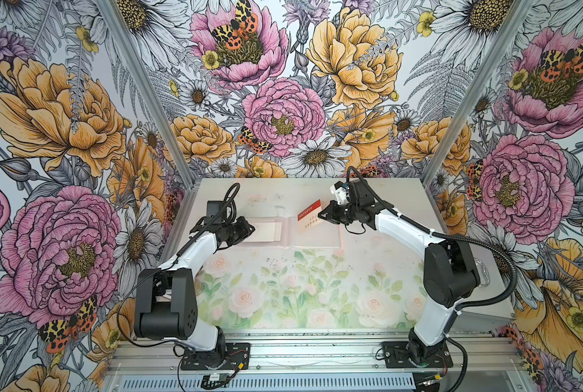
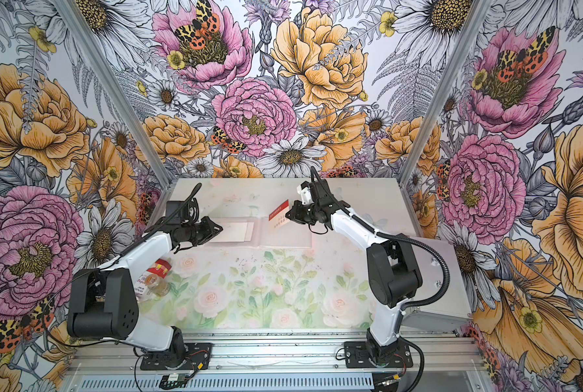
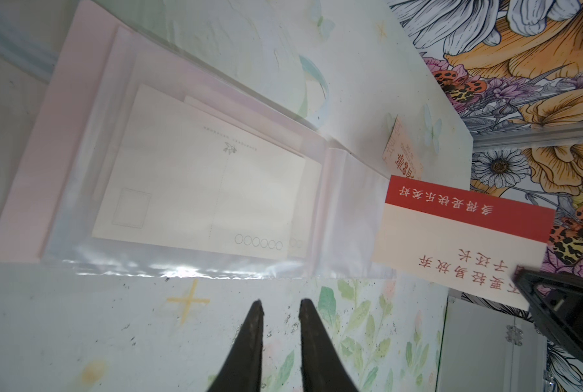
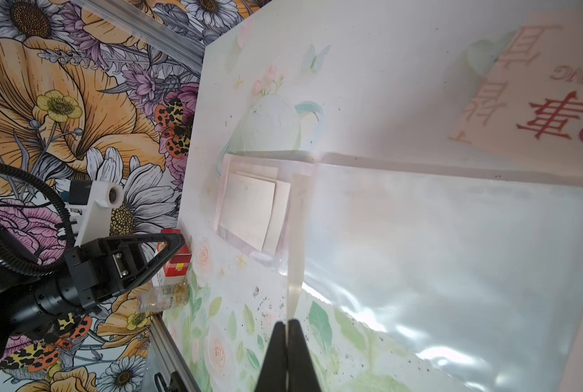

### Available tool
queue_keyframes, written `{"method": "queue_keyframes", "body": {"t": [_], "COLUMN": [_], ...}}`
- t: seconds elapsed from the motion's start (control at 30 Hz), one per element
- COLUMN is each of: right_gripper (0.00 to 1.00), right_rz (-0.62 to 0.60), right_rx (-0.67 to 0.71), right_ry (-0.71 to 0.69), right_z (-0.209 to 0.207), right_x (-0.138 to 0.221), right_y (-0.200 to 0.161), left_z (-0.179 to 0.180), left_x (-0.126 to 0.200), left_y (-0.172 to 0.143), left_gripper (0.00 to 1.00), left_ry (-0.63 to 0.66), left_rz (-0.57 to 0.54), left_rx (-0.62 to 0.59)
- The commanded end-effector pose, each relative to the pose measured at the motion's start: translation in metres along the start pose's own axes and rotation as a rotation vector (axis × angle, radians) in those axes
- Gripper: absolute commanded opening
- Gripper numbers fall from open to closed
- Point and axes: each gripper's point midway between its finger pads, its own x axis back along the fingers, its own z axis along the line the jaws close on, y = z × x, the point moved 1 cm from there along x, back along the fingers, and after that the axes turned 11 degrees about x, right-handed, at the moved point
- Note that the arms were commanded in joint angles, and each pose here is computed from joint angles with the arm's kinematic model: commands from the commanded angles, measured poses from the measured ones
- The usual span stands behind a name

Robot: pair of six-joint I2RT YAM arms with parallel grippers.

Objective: Place the photos into the photo albums
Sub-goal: Insert the photo into the photo album.

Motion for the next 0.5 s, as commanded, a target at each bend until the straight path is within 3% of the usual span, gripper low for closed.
{"method": "queue_keyframes", "body": {"t": [0.0,0.47], "right_gripper": [0.00,0.00], "right_rz": [-0.031,0.009], "right_rx": [0.008,-0.023], "right_ry": [0.010,0.093], "right_z": [-0.002,0.009], "right_x": [-0.015,-0.047], "right_y": [0.003,-0.006], "left_z": [0.001,0.012], "left_x": [-0.003,-0.010], "left_y": [0.003,0.003], "left_gripper": [0.22,0.22], "left_ry": [-0.009,0.027], "left_rz": [0.017,0.017], "left_rx": [0.008,0.016]}}
